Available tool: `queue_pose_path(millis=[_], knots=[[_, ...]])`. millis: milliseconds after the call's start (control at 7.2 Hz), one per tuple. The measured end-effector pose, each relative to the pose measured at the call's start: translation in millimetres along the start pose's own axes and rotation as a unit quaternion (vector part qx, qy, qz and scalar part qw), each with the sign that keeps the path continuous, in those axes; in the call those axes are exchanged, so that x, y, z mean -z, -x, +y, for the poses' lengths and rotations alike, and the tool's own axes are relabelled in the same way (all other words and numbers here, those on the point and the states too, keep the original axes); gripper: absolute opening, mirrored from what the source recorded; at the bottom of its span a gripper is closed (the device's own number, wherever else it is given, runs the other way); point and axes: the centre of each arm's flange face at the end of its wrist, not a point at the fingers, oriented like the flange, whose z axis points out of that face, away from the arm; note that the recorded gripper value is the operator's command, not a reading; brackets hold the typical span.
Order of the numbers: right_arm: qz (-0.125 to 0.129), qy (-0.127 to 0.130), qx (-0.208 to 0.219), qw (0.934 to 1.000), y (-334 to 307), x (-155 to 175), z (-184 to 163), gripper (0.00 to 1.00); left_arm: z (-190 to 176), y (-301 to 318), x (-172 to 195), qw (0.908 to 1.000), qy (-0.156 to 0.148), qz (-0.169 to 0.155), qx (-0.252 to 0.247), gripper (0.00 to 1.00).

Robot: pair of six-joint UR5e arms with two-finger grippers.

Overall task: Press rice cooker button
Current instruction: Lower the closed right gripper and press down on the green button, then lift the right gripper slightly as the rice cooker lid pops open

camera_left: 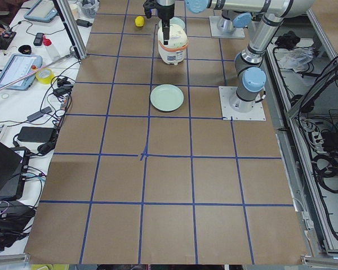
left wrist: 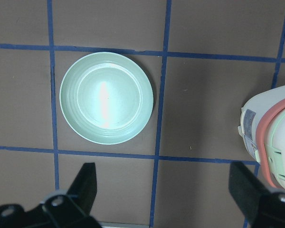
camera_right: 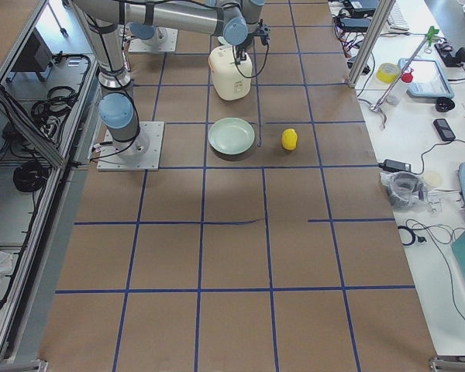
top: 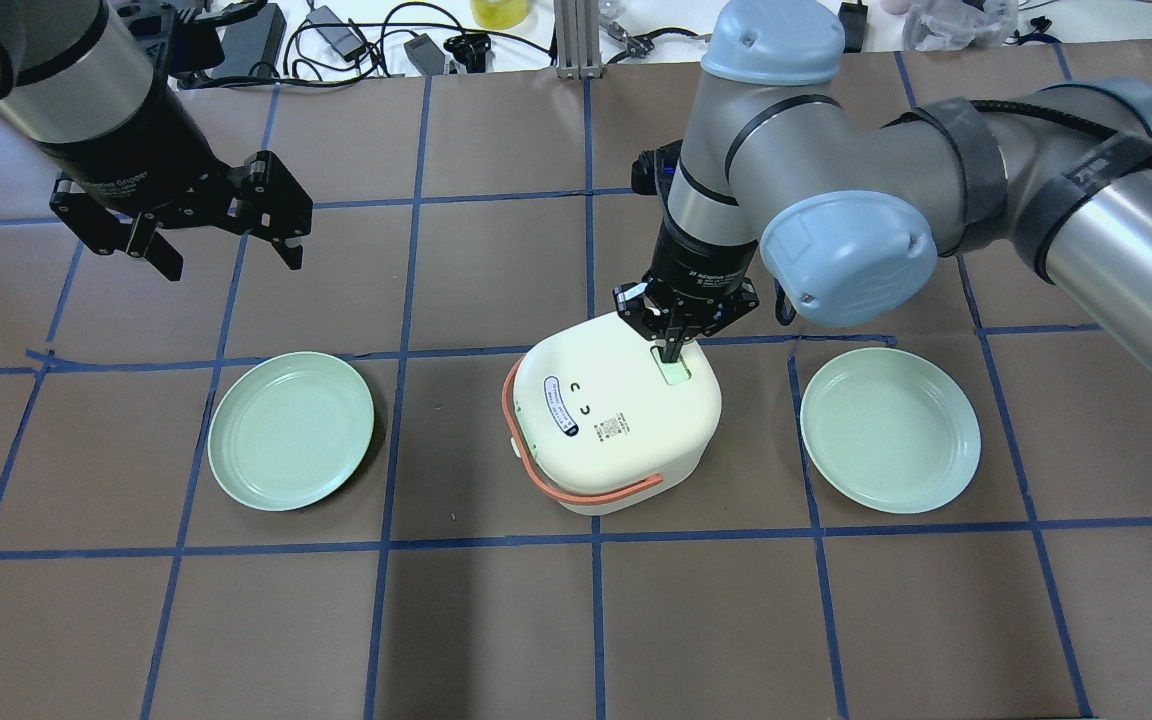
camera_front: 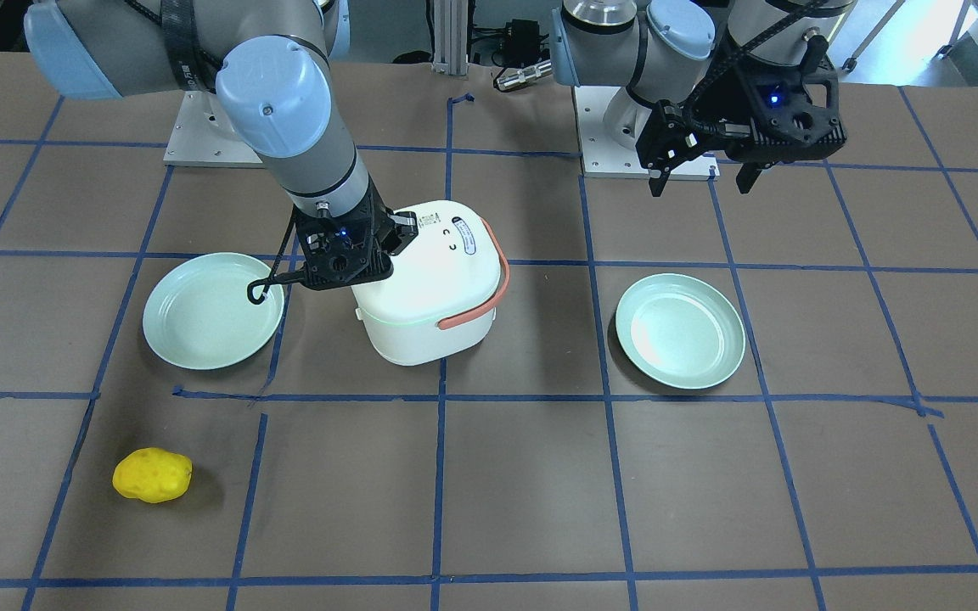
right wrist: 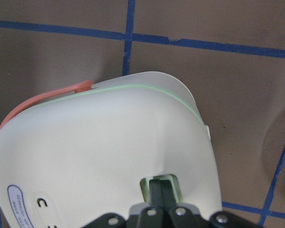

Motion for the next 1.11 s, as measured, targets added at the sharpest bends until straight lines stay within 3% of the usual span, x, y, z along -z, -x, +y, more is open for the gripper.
queue_pose_path(millis=[139,278,417,556,694,1111], knots=[[0.0,0.0,-0.002,1.0,0,1,0,0.11,0,0,0,1.0,0.0,0.0,0.0,1.0],[-0.001,-0.006,-0.003,1.0,1,7,-1,0.22,0,0,0,1.0,0.0,0.0,0.0,1.0],[-0.003,-0.016,-0.004,0.9999,4,18,-2,0.51,0,0,0,1.0,0.0,0.0,0.0,1.0],[-0.008,-0.027,-0.012,0.9995,7,32,-4,0.87,0,0,0,1.0,0.0,0.0,0.0,1.0],[-0.016,-0.04,-0.022,0.9988,13,51,-2,1.0,0,0,0,1.0,0.0,0.0,0.0,1.0],[-0.037,-0.07,-0.05,0.9956,29,134,14,1.0,0,0,0,1.0,0.0,0.0,0.0,1.0]])
